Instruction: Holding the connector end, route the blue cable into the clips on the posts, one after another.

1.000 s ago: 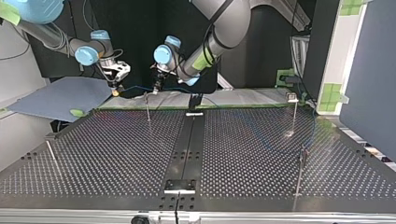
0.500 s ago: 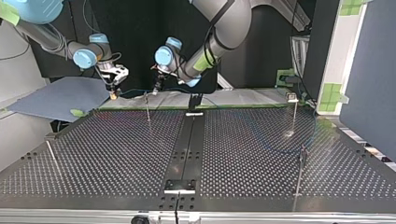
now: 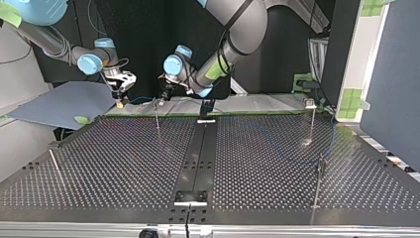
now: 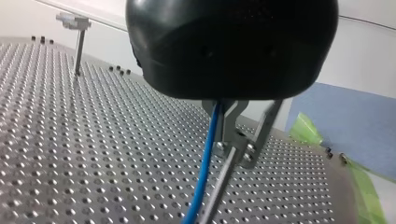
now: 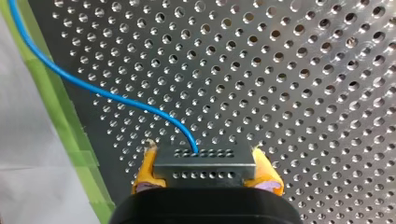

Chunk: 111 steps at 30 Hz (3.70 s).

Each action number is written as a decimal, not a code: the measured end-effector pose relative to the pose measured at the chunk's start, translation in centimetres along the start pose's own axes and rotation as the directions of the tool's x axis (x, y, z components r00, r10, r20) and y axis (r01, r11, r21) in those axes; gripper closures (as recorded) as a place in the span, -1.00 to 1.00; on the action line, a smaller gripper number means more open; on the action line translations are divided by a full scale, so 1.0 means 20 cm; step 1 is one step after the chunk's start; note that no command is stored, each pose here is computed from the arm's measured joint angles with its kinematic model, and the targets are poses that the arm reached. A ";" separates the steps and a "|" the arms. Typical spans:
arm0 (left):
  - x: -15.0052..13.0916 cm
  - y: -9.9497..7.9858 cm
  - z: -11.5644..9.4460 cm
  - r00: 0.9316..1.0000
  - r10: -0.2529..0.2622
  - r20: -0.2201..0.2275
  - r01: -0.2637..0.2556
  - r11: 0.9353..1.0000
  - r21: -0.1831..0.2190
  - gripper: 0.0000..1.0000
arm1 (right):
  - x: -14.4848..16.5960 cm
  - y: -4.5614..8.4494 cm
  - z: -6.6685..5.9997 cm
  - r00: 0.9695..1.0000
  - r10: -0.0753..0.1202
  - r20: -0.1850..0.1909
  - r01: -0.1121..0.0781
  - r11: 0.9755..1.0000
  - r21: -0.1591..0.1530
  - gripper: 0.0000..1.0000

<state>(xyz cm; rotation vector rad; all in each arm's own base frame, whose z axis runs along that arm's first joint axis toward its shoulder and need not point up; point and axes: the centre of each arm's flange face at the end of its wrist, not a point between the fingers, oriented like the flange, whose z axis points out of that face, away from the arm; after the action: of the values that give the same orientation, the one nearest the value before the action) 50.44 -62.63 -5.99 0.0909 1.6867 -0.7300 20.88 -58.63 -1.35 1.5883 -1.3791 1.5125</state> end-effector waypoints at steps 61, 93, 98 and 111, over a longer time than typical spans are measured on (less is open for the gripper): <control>-0.11 0.24 0.29 0.988 -0.152 -0.007 0.152 0.988 -0.003 1.00 | 0.01 0.01 0.31 0.999 -0.010 -0.046 0.013 0.999 0.053 1.00; -0.26 0.25 0.34 0.990 -0.116 0.084 0.119 0.992 -0.042 1.00 | 0.07 0.00 0.36 0.998 0.023 -0.063 -0.018 0.996 0.084 1.00; -0.26 0.24 0.34 0.990 -0.116 0.084 0.119 0.992 -0.041 1.00 | 0.04 0.00 0.38 0.998 0.030 -0.059 -0.025 0.996 0.086 1.00; -0.27 0.22 0.32 0.997 -0.057 0.049 0.059 0.997 -0.049 0.32 | 0.01 0.02 0.40 0.998 0.033 -0.054 -0.028 0.996 0.085 1.00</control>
<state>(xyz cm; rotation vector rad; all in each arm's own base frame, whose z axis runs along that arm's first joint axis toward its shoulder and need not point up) 59.33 -60.66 -3.37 -0.0112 1.6671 -0.7269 23.56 -66.09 -3.06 1.5698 -1.3311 1.6397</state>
